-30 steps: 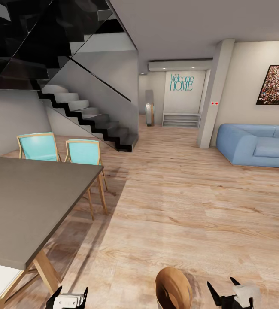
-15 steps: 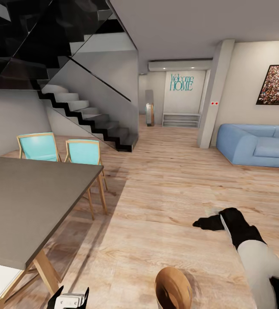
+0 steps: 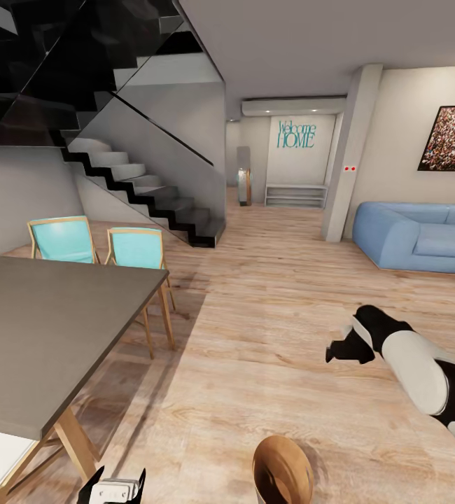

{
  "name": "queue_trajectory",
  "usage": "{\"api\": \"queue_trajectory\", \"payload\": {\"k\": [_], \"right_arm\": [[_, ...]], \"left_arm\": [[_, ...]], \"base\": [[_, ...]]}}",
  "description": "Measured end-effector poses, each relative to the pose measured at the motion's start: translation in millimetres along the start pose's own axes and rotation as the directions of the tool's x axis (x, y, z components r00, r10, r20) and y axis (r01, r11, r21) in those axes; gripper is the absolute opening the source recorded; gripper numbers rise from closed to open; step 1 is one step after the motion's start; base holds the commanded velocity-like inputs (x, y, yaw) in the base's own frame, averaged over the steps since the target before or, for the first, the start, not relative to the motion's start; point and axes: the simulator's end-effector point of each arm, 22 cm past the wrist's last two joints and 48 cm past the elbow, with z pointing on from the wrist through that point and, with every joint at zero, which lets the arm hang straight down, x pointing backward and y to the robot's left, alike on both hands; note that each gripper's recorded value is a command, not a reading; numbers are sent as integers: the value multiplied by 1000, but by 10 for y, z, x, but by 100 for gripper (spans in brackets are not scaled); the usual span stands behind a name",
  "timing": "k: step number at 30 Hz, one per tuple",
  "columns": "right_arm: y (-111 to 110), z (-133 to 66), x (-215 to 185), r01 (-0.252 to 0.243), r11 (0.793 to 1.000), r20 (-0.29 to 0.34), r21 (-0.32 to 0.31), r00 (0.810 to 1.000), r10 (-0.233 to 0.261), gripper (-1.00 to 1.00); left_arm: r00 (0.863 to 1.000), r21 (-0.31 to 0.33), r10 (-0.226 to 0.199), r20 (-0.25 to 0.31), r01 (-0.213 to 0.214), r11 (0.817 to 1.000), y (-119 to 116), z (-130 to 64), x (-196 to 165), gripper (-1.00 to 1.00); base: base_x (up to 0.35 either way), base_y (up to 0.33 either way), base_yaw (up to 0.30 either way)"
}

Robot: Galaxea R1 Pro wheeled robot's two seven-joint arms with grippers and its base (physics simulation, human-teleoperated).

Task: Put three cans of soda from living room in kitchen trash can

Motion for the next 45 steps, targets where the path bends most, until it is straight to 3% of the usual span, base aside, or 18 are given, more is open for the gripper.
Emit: {"api": "queue_trajectory", "payload": {"k": [9,20,31,45], "right_arm": [[69,157,194,8,1000,-47,-11,999,-8,100],[260,418,241,39,999,-17,-29,999,-40,100],[203,668,331,43,999,3,-22,999,-43,100],[128,993,550,47,999,-15,-7,999,-47,100]], "left_arm": [[1000,0,0,-1,0,1000,-3,25,64,100],[1000,2,-1,-13,1,1000,-18,97,261,100],[999,3,-1,-53,1,1000,-29,164,539,100],[998,4,0,-60,0,1000,-43,251,804,100]], "base": [[0,0,0],[0,0,0],[0,0,0],[0,0,0]]}}
